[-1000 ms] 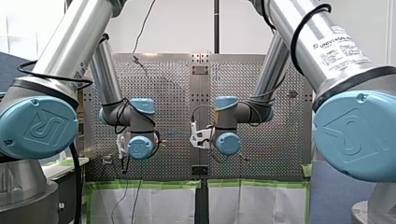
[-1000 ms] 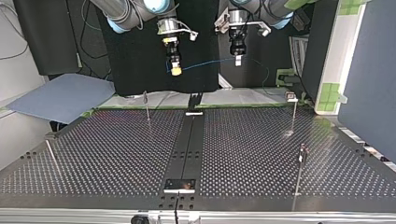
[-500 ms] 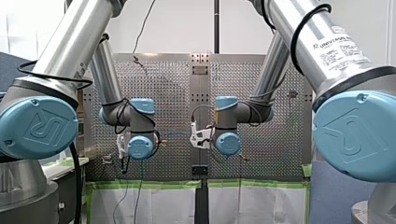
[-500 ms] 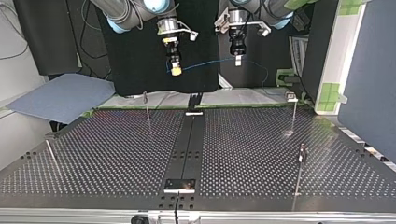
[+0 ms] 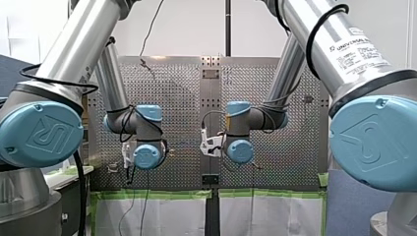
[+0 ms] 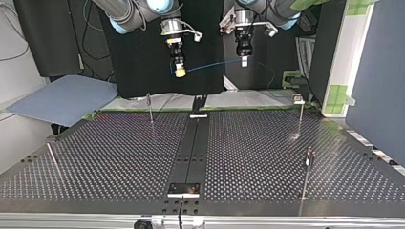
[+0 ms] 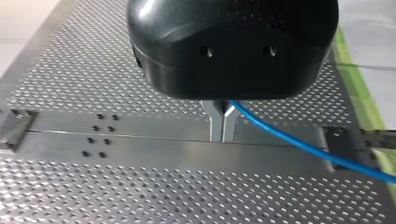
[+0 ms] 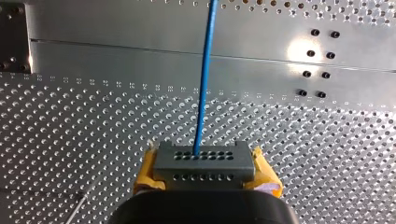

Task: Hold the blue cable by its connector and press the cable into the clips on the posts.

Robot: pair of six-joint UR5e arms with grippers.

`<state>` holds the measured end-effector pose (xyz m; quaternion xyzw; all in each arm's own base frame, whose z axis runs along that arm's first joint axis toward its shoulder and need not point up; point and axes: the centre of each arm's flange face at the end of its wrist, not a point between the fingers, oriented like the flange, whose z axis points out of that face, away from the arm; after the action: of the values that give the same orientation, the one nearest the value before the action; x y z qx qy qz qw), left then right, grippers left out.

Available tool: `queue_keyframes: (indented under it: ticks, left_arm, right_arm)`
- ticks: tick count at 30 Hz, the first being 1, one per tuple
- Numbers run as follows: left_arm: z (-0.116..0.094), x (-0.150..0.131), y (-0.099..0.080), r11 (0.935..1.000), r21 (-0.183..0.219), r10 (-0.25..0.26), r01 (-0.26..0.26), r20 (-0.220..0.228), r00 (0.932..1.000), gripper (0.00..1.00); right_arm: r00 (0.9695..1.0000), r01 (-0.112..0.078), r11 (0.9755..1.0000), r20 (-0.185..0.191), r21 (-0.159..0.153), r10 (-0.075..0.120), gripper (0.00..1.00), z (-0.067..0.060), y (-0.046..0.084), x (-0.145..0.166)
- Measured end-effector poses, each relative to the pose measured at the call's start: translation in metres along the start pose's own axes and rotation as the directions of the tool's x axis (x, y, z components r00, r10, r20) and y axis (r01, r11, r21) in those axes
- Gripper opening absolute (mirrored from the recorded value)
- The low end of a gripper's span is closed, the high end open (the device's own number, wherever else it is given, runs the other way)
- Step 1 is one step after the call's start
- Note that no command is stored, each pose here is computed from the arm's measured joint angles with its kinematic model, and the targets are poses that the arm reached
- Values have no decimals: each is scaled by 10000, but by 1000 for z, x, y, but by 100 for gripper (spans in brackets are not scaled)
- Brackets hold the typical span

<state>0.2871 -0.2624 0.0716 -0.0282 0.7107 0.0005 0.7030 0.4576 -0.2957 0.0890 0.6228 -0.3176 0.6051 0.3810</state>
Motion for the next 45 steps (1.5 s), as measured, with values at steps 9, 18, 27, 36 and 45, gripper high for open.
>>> queue_keyframes:
  ticks: [9,18,27,36,45]
  left_arm:
    - [-7,33,8,9987,-41,504,-509,-731,9960,0]
    - [-11,48,11,9973,-37,724,-732,-1074,9916,0]
    - [-11,48,11,9973,-37,728,-736,-1081,9915,0]
    - [-11,48,11,9973,-38,729,-737,-1082,9915,0]
    - [-11,48,11,9973,-37,729,-737,-1082,9915,0]
  right_arm:
    - [10000,0,10000,1,2,0,0,0,0,0]
    - [10000,0,10000,1,1,0,0,0,0,0]
    - [9996,-130,9999,267,23,130,0,0,-14,-8]
    - [9940,118,9999,1087,82,-126,0,-13,-50,-33]
    - [9922,229,9993,1234,-288,-192,0,-19,-52,-35]
